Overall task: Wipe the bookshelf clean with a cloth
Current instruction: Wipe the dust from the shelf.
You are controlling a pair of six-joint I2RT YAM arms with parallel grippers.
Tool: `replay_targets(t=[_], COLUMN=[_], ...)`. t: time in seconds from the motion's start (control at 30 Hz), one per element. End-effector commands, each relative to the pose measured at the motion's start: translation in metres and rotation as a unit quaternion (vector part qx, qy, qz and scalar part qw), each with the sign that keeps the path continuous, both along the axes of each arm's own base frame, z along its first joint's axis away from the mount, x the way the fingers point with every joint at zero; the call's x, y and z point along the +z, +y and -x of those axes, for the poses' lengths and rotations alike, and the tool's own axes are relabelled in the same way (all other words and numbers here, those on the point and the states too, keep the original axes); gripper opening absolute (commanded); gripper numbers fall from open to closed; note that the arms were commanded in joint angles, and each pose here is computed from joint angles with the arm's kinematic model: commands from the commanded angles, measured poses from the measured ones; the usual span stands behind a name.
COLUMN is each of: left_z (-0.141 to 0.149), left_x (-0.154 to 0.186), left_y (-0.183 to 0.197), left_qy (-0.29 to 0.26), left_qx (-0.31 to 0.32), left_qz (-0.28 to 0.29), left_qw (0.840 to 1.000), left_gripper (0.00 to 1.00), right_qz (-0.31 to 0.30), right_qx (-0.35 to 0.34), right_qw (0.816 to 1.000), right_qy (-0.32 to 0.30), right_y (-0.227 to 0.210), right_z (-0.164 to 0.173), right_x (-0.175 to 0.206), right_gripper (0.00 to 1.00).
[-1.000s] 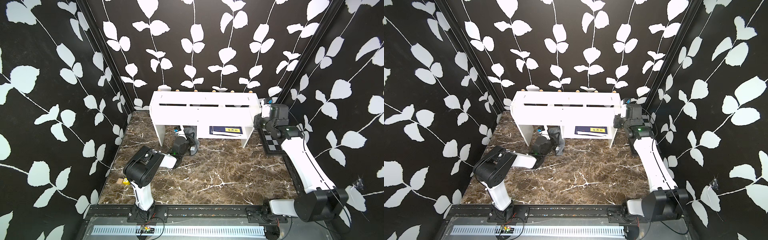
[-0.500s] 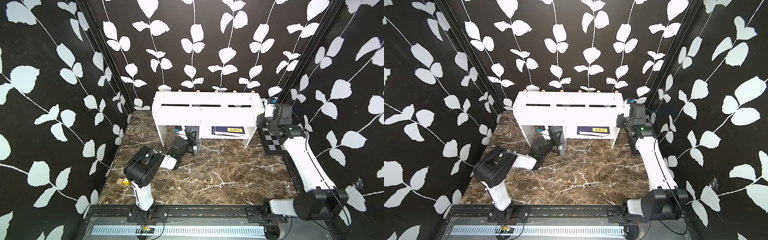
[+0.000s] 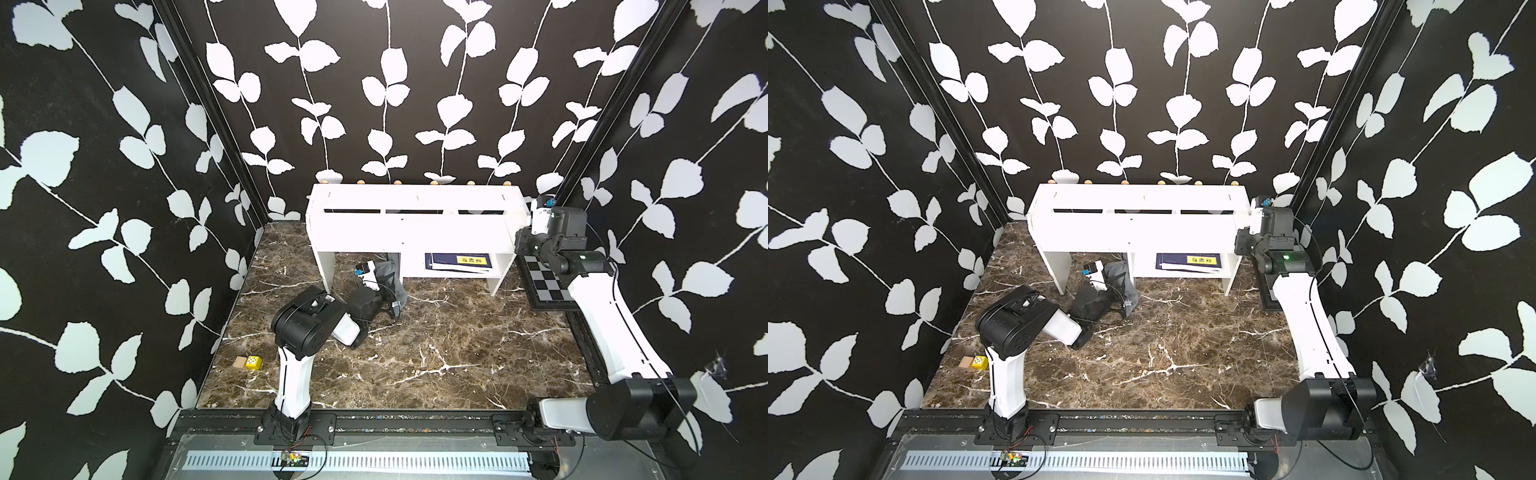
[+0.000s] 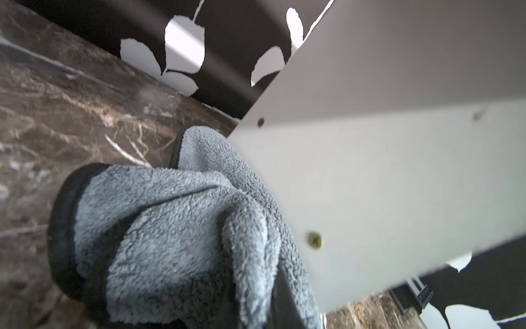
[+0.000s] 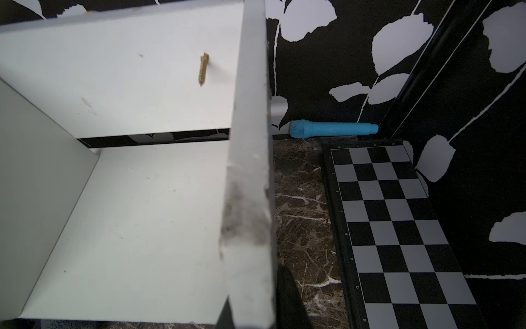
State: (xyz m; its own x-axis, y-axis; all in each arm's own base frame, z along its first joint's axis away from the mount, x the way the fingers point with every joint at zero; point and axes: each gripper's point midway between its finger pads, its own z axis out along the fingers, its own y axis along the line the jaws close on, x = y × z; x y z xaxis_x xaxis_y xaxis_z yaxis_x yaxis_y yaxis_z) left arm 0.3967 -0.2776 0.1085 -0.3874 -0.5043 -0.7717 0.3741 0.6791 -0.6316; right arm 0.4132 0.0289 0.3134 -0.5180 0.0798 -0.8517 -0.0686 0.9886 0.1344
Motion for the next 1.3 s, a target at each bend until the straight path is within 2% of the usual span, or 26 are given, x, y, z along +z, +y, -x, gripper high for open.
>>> replay_targets(t=[0.0,0.1,0.3,0.4,0.5,0.7,0.87,0.97,1.1,1.27], left_z=[0.025,0.024,0.015,0.015,0.016,0.025,0.031,0.034,0.032,0.026], left_x=[-0.008,0.002,0.082,0.102,0.090,0.017,-0.021,-0.022,0.000,0.030], left_y=[-0.024,-0.023,-0.028,-0.028,-0.022,0.013,0.028,0.035,0.048,0.085], left_qy=[0.003,-0.003,-0.083,-0.103,-0.098,-0.036,0.007,0.004,-0.018,-0.025], left_qx=[-0.052,-0.047,-0.042,-0.042,-0.030,0.027,0.048,0.060,0.091,0.174], left_qz=[-0.002,0.010,0.029,0.016,-0.013,-0.054,-0.076,-0.074,-0.104,-0.178], left_qw=[0.999,0.999,0.995,0.994,0.995,0.998,0.996,0.995,0.990,0.968], left_gripper=[0.00,0.00,0.00,0.00,0.00,0.00,0.00,0.00,0.00,0.00], right_qz=[-0.109,-0.110,-0.108,-0.107,-0.106,-0.115,-0.112,-0.109,-0.106,-0.105], right_qx=[0.008,0.009,0.011,0.011,0.008,0.010,0.007,0.004,0.003,0.003], right_qw=[0.992,0.991,0.991,0.991,0.991,0.991,0.991,0.991,0.991,0.991], right_qy=[-0.070,-0.073,-0.084,-0.084,-0.077,-0.074,-0.073,-0.075,-0.078,-0.081], right_y=[0.017,0.017,0.017,0.017,0.016,0.018,0.017,0.015,0.015,0.014], right_z=[-0.001,0.001,0.007,0.007,0.004,0.002,0.001,0.001,0.002,0.003], right_x=[0.051,0.055,0.064,0.062,0.057,0.052,0.051,0.054,0.058,0.062], right_gripper=[0.00,0.00,0.00,0.00,0.00,0.00,0.00,0.00,0.00,0.00])
